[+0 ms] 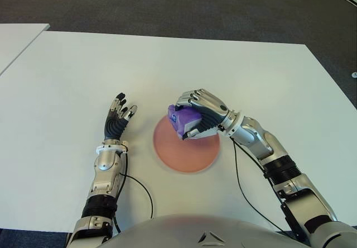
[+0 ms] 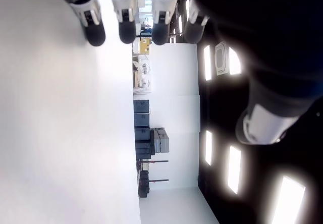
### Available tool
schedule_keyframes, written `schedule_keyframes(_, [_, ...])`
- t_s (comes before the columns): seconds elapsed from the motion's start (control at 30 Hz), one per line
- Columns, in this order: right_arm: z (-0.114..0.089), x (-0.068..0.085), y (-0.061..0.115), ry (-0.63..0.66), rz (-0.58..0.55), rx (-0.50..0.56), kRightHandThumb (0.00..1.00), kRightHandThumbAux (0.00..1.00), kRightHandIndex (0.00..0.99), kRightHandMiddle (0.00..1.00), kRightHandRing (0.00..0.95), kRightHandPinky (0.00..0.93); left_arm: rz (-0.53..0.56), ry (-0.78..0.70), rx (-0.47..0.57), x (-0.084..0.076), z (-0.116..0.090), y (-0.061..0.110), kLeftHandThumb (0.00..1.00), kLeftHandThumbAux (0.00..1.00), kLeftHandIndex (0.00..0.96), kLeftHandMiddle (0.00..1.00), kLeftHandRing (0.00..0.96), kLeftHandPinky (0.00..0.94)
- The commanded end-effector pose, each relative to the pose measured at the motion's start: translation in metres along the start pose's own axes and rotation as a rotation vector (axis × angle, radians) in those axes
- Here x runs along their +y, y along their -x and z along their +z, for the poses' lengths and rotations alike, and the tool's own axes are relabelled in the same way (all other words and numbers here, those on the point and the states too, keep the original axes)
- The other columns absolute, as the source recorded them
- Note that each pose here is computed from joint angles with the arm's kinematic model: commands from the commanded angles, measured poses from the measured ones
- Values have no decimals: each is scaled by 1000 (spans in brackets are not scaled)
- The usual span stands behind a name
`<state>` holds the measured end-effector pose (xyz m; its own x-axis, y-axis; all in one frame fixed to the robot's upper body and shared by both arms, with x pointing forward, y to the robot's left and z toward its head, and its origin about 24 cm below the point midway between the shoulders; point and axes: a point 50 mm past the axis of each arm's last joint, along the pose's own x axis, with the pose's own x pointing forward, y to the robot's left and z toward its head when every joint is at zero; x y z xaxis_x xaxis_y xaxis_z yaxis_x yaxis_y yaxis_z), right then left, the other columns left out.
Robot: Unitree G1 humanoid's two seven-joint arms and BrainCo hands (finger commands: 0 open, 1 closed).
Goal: Put the tissue paper into the plate.
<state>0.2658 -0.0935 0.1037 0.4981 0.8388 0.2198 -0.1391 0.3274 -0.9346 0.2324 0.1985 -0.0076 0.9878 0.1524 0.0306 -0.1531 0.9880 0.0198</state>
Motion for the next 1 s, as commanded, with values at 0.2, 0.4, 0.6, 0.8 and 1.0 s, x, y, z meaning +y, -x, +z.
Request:
schedule_keyframes(0.2, [5,12,0,-39,27,-36,853,680,396,537,831,818,-24,-2,39,-1,-6,3,0,575,10,9,0,0])
schedule_keyframes(0.4, [7,14,0,-43,36,-56,852,680,396,536,833,821,-26,0,42,-1,-7,3,0,573,8,4,0,0])
schedule_keyframes(0.6, [11,20,-1,-127,81,-71,853,680,398,537,817,792,-27,8,46,-2,-7,3,0,574,5,9,0,0])
schedule_keyframes(0.8, [15,24,-1,-262,141,-103,839,683,390,546,654,617,-31,8,47,-3,-7,3,0,579,5,15,0,0])
schedule_keyframes(1.0, [19,23,-1,-242,230,-141,527,646,343,468,451,391,-34,5,45,-3,-6,3,0,575,7,9,0,0])
